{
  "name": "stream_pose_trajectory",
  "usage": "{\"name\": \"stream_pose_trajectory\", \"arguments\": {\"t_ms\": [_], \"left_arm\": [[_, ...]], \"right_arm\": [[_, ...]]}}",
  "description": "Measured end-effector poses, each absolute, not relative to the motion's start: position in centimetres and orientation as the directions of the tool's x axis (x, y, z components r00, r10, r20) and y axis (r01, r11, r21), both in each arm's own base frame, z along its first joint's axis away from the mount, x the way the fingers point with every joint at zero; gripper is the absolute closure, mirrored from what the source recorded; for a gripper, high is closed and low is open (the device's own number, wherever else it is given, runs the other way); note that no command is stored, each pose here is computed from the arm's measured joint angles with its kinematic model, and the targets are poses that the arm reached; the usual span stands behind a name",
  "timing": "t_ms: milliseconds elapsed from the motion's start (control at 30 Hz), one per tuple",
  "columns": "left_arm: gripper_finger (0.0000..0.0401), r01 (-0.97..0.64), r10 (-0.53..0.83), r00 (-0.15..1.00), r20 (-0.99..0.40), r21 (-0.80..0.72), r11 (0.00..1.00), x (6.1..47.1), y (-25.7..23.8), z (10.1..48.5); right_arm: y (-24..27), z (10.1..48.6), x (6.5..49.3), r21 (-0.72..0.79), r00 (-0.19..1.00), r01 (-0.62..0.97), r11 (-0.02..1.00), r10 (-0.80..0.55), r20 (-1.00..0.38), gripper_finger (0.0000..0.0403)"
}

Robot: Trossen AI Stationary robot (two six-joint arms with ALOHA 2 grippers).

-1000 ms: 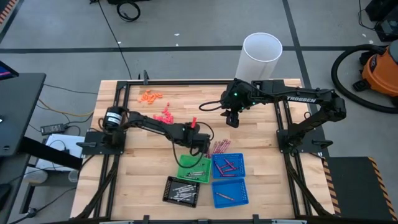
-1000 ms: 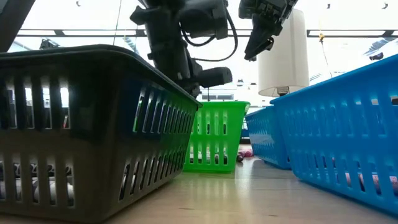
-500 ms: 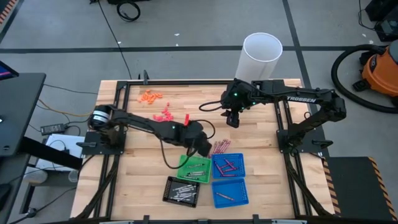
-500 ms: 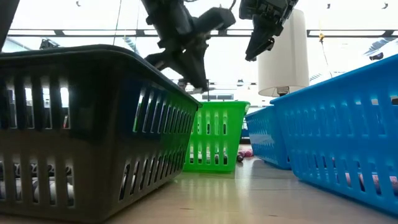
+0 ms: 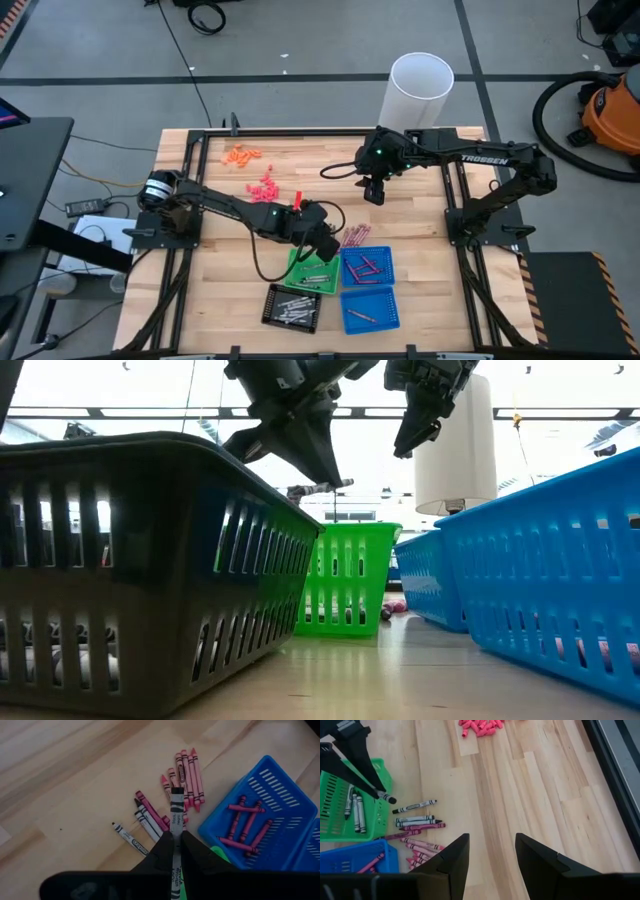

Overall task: Sort crayons
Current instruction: Put the black crayon into the green bin

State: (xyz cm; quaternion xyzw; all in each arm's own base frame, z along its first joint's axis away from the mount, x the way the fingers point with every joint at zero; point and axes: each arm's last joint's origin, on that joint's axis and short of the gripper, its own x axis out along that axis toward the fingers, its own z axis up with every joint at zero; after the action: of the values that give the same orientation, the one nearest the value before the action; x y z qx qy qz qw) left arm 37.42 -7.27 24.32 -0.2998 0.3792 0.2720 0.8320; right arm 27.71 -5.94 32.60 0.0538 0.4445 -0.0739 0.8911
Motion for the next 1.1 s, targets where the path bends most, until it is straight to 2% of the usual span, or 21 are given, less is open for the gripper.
{"name": "stream_pose_trajectory", "arguments": {"t_ms": [267,767,967,1100], "left_arm": [[0.0385,-0.669,0.215,0.570,-0.793,-0.295,0.683,37.3,-7.7,24.3],[0.0385,-0.543,0.077,0.574,-0.815,-0.308,0.781,36.5,-10.8,24.5],[0.0385,-0.562,0.087,0.520,-0.849,-0.264,0.784,35.6,-10.8,24.5],[0.0385,-0.540,0.078,0.546,-0.834,-0.279,0.794,35.1,-10.6,25.8]], "right_arm": [[-5.9,32.6,27.7,0.034,0.594,0.185,0.982,-0.084,-0.800,0.0235],[-5.9,32.6,27.7,0.034,0.595,0.176,0.984,-0.079,-0.800,0.0235],[-5.9,32.6,27.7,0.036,0.595,0.173,0.984,-0.075,-0.800,0.0235],[-5.9,32.6,27.7,0.031,0.594,0.166,0.986,-0.075,-0.801,0.0235]]}}
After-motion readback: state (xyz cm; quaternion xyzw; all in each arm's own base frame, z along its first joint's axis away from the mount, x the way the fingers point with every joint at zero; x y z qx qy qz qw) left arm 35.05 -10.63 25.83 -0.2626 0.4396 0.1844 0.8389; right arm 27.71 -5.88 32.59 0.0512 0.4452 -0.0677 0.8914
